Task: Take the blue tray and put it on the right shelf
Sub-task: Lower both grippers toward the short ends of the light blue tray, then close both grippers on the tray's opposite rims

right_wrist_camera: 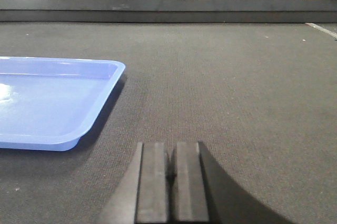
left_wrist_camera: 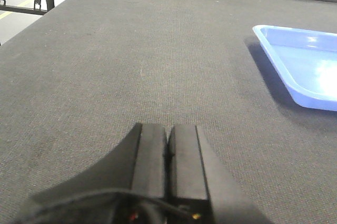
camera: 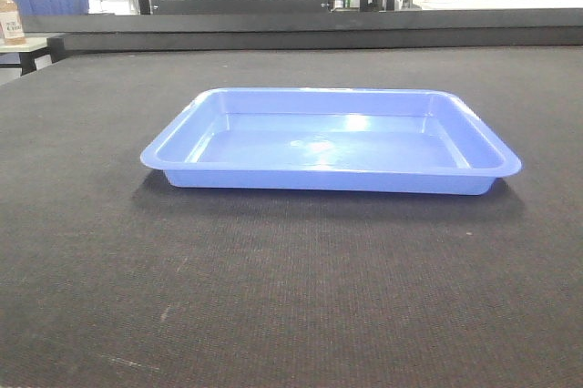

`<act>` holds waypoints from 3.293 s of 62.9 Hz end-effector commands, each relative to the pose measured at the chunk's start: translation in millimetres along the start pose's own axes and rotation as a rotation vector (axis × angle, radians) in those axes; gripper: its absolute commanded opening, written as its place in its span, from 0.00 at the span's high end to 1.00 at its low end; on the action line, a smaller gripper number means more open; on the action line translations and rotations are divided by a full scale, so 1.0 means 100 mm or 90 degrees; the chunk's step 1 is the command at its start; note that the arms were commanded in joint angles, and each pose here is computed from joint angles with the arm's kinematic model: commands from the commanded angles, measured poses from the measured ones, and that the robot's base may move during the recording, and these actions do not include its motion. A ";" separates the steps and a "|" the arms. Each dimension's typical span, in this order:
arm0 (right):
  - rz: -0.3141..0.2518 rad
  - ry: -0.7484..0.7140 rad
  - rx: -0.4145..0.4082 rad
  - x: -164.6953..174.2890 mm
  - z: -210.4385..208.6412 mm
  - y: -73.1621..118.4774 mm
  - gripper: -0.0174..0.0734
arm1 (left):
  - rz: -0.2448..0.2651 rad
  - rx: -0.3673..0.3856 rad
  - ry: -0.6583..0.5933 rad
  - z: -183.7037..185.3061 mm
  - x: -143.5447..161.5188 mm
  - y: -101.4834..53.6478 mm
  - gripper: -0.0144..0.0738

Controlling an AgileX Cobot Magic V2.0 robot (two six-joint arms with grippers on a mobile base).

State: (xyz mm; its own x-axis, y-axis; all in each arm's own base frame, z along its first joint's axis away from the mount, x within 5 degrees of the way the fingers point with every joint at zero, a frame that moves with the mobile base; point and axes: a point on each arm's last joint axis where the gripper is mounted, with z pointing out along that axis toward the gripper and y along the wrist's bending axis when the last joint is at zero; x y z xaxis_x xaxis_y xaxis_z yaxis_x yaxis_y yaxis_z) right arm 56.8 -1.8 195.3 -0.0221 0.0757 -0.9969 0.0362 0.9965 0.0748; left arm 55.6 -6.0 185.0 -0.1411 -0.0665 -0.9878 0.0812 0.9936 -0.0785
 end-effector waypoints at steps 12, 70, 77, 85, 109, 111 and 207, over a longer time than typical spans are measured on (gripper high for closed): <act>-0.003 -0.080 -0.006 -0.16 -0.03 0.01 0.74 | -0.004 -0.001 -0.043 0.01 0.00 0.01 0.89; 0.028 -0.182 -0.017 -0.74 -0.20 0.06 0.74 | -0.002 0.016 -0.243 -0.32 -1.03 -0.08 0.89; 0.026 -0.183 -0.026 -1.21 -0.36 0.10 0.74 | 0.003 0.035 -0.170 -0.45 -1.52 -0.15 0.88; 0.025 -0.193 -0.027 -1.52 -0.37 0.13 0.54 | 0.006 0.045 -0.109 -0.35 -1.88 -0.19 0.73; 0.033 -0.104 -0.079 -1.90 0.10 0.22 0.15 | 0.074 0.177 0.034 0.47 -2.22 -0.48 0.37; 0.032 -0.080 -0.097 -1.94 0.15 0.25 0.15 | 0.085 0.198 0.044 0.53 -2.25 -0.54 0.37; -0.010 0.595 0.007 -0.79 3.31 0.98 0.19 | 0.006 0.095 0.569 3.57 -1.21 -1.48 0.41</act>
State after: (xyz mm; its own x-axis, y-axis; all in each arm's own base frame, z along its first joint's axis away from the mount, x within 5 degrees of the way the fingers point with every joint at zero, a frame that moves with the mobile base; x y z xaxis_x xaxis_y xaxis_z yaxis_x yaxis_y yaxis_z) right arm 387.5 80.2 246.5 -0.8820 0.0597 -0.4674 0.0496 0.9982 0.0339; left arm 412.1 -175.7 234.9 -0.8969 0.1460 -0.4175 0.2050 0.9736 -0.0999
